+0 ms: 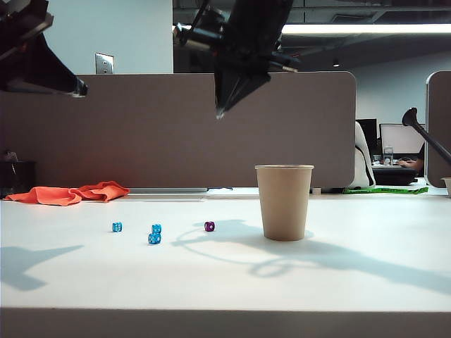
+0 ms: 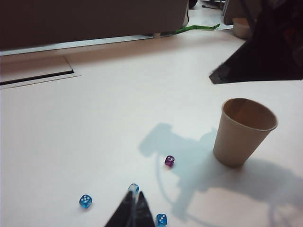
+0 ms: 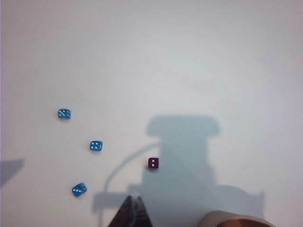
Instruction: Pick up the dice with a different color and drop it into the paper cup.
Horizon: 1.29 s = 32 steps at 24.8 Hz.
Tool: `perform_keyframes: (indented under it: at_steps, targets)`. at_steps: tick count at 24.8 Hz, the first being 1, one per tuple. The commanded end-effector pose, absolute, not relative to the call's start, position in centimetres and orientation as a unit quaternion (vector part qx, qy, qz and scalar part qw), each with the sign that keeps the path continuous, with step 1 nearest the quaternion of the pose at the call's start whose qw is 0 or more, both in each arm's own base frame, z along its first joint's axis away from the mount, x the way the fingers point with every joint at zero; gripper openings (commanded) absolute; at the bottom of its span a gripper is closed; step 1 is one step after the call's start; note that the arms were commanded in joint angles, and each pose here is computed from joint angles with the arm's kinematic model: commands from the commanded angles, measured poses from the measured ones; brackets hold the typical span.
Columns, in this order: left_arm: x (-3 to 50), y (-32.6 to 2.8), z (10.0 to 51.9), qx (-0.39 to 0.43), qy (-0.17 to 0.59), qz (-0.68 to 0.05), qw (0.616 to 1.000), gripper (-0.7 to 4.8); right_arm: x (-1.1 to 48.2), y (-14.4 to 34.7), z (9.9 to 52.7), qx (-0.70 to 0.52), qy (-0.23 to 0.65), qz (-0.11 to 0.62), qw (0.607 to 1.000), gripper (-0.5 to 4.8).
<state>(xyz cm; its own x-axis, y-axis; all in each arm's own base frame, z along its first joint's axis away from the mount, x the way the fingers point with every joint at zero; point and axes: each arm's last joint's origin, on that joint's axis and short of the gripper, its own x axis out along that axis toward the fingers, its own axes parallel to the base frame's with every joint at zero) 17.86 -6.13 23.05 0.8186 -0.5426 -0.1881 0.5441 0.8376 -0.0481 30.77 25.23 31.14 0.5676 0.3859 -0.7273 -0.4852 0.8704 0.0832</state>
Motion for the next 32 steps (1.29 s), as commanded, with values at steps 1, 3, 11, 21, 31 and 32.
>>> perform_keyframes:
  at_steps: [1,3,11,21,31,32]
  targets:
    - [17.8,-6.1,23.1,0.003,0.102,-0.282,0.954,-0.06,31.3,26.0,31.0,-0.069,0.408,0.245,0.877,-0.05]
    - [17.8,-6.1,23.1,-0.001,0.106,-0.281,0.954,-0.06,31.7,26.4,30.7,-0.071,0.414,0.244,0.874,-0.04]
    - [17.9,-6.0,23.0,-0.011,0.111,-0.255,0.961,-0.06,32.3,27.8,28.7,-0.082,0.436,0.241,0.863,0.14]
    - [17.9,-6.0,23.0,-0.010,0.111,-0.255,0.960,-0.06,32.2,29.6,26.2,-0.104,0.454,0.243,0.851,0.25]
    - [17.9,-6.0,23.0,-0.011,0.110,-0.255,0.961,-0.06,32.0,30.6,24.9,-0.130,0.453,0.220,0.854,0.87]
    - [17.9,-6.0,23.0,-0.010,0.110,-0.255,0.961,-0.06,32.0,30.7,24.4,-0.134,0.457,0.218,0.852,0.91]
